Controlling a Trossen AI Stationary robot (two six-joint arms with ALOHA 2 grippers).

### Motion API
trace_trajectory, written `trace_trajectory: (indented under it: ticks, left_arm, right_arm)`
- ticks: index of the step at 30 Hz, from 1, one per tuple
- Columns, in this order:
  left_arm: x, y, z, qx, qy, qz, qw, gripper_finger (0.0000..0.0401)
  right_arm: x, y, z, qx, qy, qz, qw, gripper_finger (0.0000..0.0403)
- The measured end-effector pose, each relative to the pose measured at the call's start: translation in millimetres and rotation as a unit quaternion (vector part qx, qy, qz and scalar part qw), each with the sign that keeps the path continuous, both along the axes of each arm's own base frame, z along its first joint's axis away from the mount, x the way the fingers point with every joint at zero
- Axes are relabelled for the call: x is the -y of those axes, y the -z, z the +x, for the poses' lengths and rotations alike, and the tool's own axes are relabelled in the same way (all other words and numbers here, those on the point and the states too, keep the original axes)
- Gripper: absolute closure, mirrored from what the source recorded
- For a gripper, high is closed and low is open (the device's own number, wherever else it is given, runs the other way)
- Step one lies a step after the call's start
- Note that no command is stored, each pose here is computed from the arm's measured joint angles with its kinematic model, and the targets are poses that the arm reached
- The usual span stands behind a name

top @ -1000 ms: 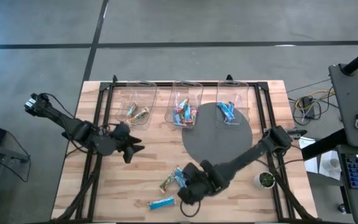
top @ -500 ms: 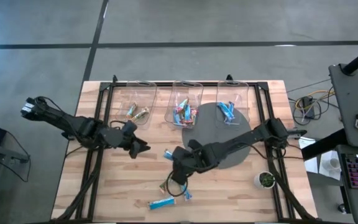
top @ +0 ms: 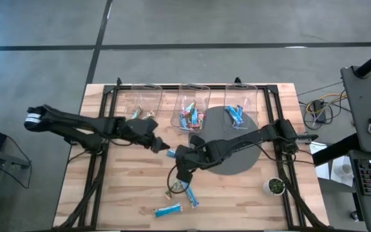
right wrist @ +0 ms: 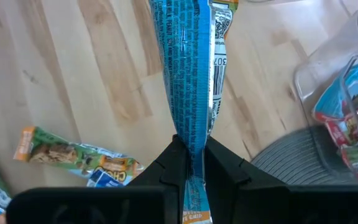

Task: Pick and place Granola Bars by type
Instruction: Put the yellow granola bar into the left transparent bin

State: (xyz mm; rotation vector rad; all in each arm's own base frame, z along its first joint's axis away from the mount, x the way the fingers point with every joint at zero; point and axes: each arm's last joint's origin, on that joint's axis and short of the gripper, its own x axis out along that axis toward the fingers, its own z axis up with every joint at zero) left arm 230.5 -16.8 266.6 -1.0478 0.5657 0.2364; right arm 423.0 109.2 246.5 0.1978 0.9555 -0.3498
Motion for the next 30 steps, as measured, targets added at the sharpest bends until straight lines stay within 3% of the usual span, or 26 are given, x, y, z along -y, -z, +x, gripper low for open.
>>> trace_trajectory:
  ticks: [12,22,30]
  left_arm:
    - [-14.7,19.1,17.5,-0.034,-0.012,-0.014,0.999,0.0215]
    - [-11.3,16.8,39.3,0.043,0.018,-0.062,0.997,0.0215]
    - [-9.7,25.0,36.3,0.000,0.026,-0.062,0.998,0.0215]
  right_arm:
    - [2.6,-2.5,-4.9,-0.020,-0.017,-0.027,0.999,0.0369]
    - [6.8,-4.4,-4.8,-0.023,-0.025,-0.036,0.999,0.0369]
    - [7.5,-4.6,-5.7,-0.023,-0.017,-0.046,0.999,0.0369]
